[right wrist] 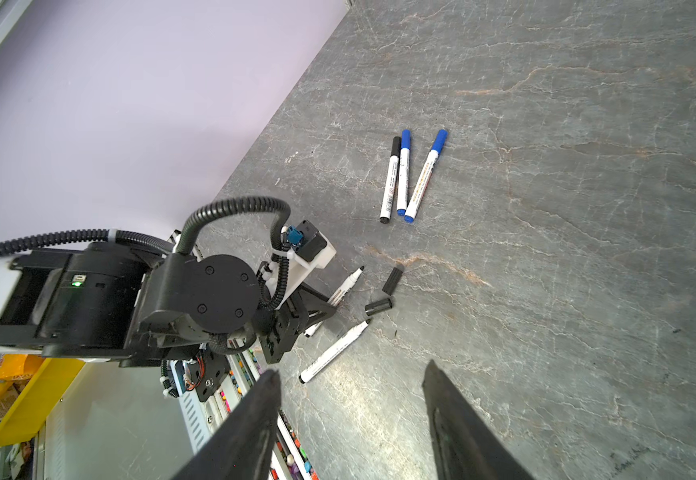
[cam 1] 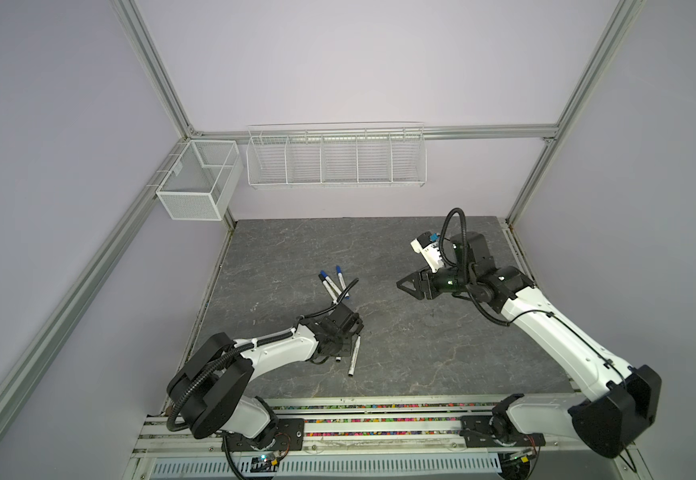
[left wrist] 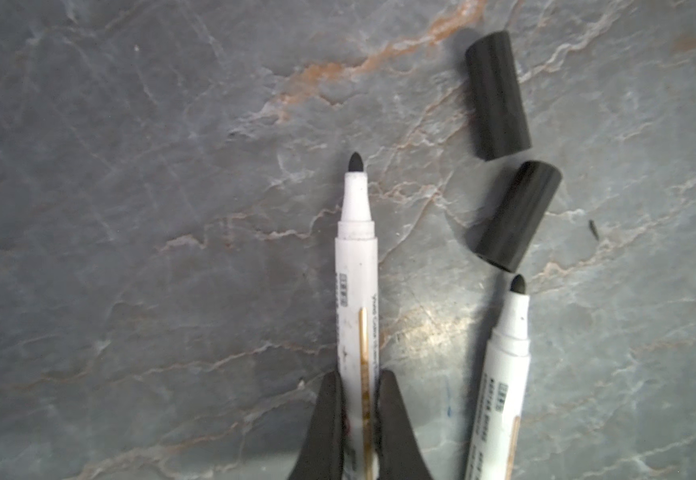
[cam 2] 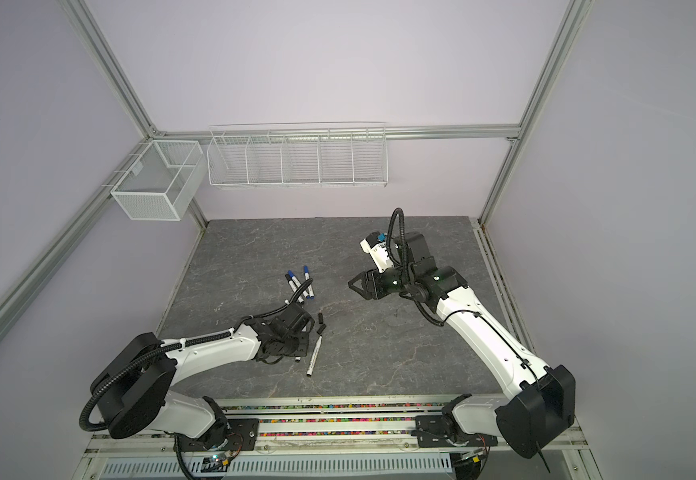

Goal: Insert the pens into the pen caps
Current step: 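Raise the grasped white marker upright with the left gripper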

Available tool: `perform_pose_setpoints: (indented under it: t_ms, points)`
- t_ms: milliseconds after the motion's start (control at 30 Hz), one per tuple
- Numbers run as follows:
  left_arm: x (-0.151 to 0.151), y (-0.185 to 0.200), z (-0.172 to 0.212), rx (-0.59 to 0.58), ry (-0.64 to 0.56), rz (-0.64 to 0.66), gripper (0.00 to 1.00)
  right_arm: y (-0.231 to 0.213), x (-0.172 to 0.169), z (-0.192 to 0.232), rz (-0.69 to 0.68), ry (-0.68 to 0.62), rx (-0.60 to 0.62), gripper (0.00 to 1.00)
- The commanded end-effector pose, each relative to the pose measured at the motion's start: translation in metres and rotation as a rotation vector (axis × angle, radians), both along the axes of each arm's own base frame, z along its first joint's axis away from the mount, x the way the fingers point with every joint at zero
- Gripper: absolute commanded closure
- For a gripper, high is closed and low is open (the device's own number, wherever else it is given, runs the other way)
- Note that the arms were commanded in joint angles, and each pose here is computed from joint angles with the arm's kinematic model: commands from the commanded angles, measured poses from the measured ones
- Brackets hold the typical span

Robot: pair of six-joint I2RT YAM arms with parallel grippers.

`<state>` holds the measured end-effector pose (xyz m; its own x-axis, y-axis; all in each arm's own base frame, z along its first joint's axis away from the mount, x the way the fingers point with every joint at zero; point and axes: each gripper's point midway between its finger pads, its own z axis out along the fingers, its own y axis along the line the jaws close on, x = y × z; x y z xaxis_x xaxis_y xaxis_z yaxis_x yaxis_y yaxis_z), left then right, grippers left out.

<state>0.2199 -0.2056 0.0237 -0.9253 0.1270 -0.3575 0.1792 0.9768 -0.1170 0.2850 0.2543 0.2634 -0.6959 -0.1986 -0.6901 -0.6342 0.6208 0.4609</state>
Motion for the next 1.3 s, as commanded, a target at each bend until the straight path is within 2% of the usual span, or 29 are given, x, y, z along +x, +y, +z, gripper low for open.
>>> perform_pose_setpoints:
  t_ms: [0, 133, 233, 300, 433, 600, 867, 1267]
  points:
    - [0.007, -0.003, 0.012, 0.024, -0.009, -0.001, 1.0, -0.004, 0.001, 0.004, -0.021, -0.029, 0.001, 0.41]
    - [0.03, -0.024, 0.063, -0.084, -0.166, -0.052, 1.0, -0.005, 0.001, 0.007, -0.022, -0.035, 0.003, 0.41]
    - [0.044, -0.045, 0.12, -0.248, -0.322, -0.082, 1.0, -0.003, 0.001, 0.008, -0.012, -0.026, 0.012, 0.41]
    - [0.046, -0.063, 0.152, -0.364, -0.42, -0.158, 1.0, 0.002, 0.0, 0.01, 0.009, -0.015, 0.031, 0.41]
    - [0.048, -0.084, 0.19, -0.49, -0.502, -0.233, 1.0, 0.013, 0.003, 0.019, 0.043, -0.011, 0.082, 0.41]
    - [0.048, -0.108, 0.211, -0.564, -0.512, -0.318, 1.0, 0.027, 0.006, 0.031, 0.089, -0.002, 0.134, 0.4]
    - [0.044, -0.121, 0.233, -0.665, -0.544, -0.357, 1.0, 0.035, 0.02, 0.021, 0.075, 0.035, 0.138, 0.41]
    - [0.04, -0.127, 0.242, -0.691, -0.564, -0.398, 1.0, 0.057, 0.028, 0.013, 0.113, 0.08, 0.176, 0.55]
